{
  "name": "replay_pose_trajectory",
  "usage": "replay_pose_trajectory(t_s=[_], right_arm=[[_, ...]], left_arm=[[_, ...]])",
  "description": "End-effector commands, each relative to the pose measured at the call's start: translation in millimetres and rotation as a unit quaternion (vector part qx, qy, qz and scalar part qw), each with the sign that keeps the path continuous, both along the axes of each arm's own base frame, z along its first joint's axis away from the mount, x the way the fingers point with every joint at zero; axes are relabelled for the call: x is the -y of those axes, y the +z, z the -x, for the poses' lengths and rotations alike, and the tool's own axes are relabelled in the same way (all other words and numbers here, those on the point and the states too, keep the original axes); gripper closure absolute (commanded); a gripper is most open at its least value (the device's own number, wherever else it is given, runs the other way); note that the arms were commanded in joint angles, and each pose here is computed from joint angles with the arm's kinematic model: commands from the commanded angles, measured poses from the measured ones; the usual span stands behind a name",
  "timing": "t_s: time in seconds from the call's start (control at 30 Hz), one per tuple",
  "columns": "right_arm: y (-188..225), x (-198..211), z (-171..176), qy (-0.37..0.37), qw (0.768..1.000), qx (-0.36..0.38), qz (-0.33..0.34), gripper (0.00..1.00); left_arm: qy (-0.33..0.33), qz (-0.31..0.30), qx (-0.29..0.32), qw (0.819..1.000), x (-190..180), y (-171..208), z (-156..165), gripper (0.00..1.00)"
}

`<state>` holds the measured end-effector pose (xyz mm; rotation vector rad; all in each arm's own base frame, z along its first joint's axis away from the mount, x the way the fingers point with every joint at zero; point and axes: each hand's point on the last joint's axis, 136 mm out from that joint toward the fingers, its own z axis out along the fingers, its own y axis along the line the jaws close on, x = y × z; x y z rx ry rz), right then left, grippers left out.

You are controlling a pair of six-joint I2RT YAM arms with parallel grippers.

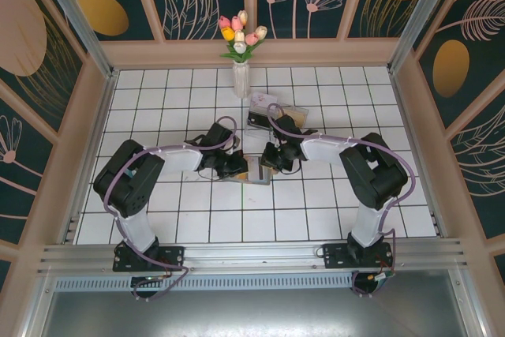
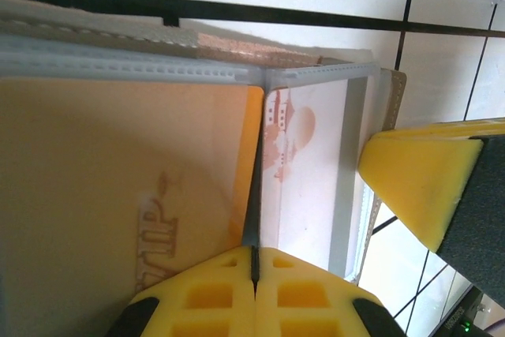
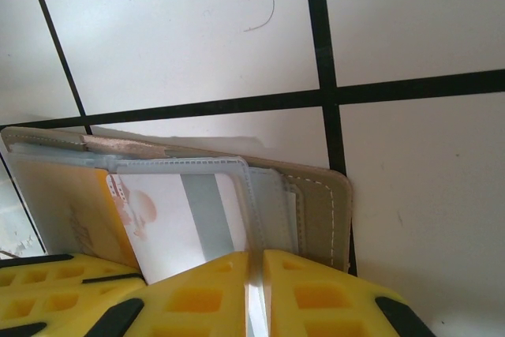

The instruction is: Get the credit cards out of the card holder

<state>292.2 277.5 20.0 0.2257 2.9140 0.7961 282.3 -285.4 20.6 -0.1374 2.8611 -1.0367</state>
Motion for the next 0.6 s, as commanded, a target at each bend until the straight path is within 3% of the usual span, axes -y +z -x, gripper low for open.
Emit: replay_pose_trajectory(t_s=[0.0, 0.3, 0.47, 0.57], right_arm=[[-38.6, 27.6, 21.7, -0.004, 0.997, -0.045, 0.069, 0.84], [-32.0, 18.3, 20.2, 0.005, 0.998, -0.036, 0.045, 0.84], [-34.2, 18.1, 18.7, 0.003, 0.998, -0.036, 0.047, 0.84], [-36.4, 18.0, 17.9, 0.0, 0.998, -0.037, 0.046, 0.84]], left_arm=[[0.011, -0.036, 0.008, 0.999, -20.0, -6.6, -0.4, 1.0], [0.017, 0.003, 0.023, 1.0, -11.3, 11.6, -4.9, 1.0], [0.066, 0.054, 0.031, 0.996, -6.4, 32.3, -1.5, 0.83], [0.105, 0.081, 0.033, 0.991, -4.7, 39.1, 3.9, 0.78]])
